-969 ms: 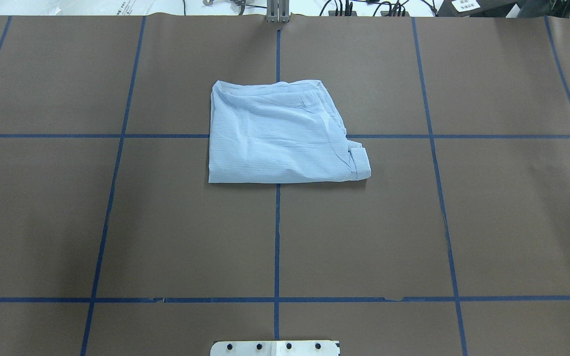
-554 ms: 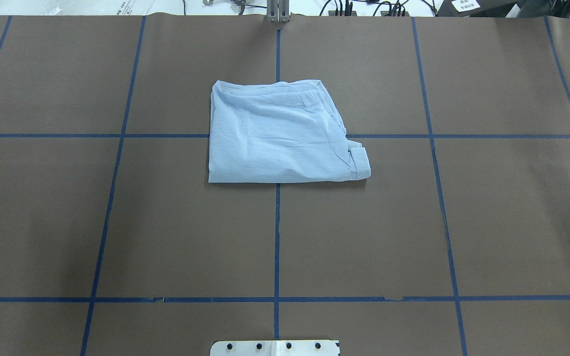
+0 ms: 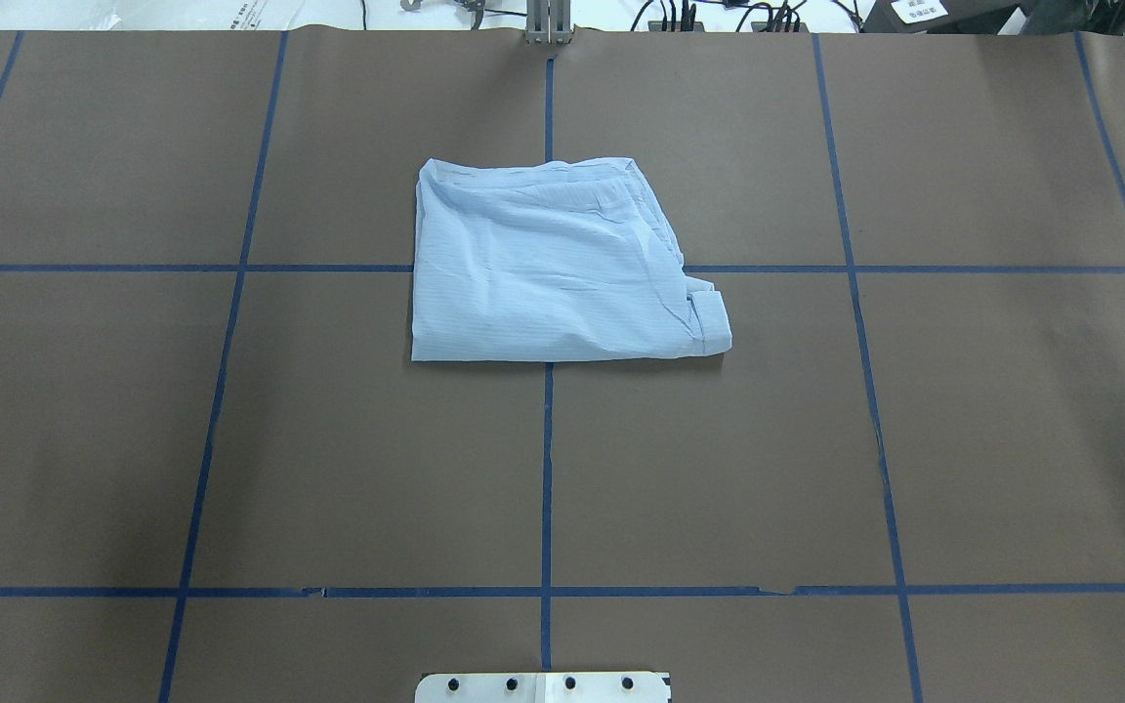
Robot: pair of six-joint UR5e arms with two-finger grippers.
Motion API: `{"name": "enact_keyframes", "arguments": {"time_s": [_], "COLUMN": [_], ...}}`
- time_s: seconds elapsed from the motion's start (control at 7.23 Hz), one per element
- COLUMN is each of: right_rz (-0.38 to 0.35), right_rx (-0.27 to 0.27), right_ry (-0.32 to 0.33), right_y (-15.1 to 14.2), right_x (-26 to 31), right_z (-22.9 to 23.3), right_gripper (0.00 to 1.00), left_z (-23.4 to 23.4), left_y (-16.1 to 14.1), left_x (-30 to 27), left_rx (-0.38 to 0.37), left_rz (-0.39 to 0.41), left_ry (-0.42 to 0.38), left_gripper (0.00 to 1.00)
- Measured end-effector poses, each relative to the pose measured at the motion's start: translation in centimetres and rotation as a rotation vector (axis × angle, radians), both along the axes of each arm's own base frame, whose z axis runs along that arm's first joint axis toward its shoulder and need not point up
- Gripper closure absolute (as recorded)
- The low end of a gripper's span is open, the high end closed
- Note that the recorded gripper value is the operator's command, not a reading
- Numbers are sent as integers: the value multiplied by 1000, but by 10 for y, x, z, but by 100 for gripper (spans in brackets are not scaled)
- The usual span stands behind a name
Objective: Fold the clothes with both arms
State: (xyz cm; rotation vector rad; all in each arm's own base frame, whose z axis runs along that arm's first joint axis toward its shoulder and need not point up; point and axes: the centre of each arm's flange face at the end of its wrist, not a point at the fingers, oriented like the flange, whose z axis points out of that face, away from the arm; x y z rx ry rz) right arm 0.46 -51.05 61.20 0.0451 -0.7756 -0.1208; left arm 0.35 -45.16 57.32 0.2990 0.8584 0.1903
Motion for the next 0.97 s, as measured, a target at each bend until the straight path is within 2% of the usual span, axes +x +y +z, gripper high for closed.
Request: {"name": "enact_keyframes", "arguments": {"time_s": [0.42,0.97], "right_rz": [3,8], "right_rx": [-11,-21], "right_ry": [16,32], "right_y": [5,15], "right_x": [2,5], "right_z": [8,15], "right_gripper": [0,0], "left_z": [-5,-10], "left_y": [2,1], "left_x": [-4,-4], "left_rx": [1,15], "left_rz": [3,4], "left_ry": [36,41], "left_gripper": [0,0]}}
